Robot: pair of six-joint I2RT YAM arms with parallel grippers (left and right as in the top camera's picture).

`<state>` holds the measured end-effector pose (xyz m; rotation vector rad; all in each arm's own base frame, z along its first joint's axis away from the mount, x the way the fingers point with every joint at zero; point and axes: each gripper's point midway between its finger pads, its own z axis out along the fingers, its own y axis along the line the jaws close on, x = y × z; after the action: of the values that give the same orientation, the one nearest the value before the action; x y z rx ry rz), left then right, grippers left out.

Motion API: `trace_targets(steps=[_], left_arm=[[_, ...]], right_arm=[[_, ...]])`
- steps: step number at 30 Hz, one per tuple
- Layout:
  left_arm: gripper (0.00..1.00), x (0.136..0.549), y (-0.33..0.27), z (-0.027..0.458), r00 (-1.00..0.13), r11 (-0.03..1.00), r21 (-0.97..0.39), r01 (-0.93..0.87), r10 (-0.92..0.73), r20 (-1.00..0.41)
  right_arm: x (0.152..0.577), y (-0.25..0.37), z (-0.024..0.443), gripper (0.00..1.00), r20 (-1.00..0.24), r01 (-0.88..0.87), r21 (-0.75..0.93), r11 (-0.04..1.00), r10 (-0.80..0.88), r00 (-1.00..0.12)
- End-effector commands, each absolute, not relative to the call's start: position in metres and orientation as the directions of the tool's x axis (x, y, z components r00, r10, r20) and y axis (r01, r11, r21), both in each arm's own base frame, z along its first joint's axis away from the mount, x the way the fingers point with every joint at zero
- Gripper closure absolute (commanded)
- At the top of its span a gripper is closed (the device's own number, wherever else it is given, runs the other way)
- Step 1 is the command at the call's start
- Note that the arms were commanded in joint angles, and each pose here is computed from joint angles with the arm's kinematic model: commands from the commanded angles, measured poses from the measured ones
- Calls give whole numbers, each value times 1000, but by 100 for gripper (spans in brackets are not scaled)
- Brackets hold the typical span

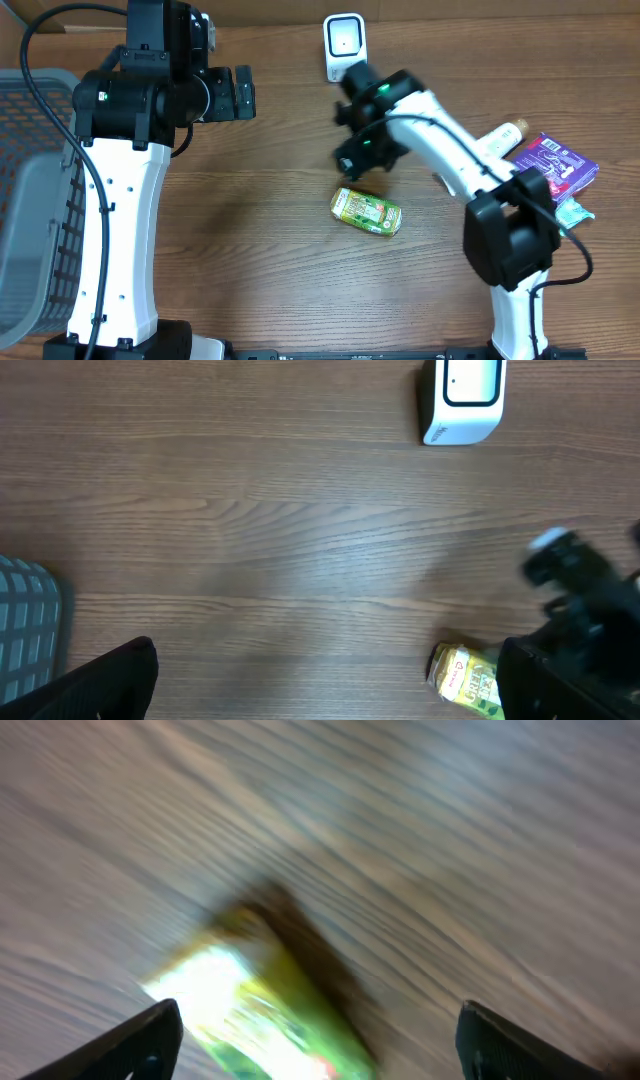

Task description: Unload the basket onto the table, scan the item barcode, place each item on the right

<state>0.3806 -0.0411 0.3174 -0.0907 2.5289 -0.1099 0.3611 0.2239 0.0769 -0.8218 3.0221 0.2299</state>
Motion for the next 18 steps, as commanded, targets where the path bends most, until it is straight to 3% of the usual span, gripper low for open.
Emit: trace_targets(steps=[1,6,9,18], left_arm=[[0,383,-41,320,-812,995,-92,-34,-81,-578],[0,383,-41,320,-812,995,-92,-34,-81,-578],[1,383,-41,320,-812,995,-92,-34,-81,-578],[1,382,-41,320,-812,995,-92,-34,-81,-578]], right_arm=[[365,188,86,13,-7,-409,133,903,-412,-911],[349,163,74,16,91,-318,271,909,-353,-931],[340,166,68,21,74,-411,339,846,-460,-885],[322,199,38,21,-22,-621,376,688,-664,-748]])
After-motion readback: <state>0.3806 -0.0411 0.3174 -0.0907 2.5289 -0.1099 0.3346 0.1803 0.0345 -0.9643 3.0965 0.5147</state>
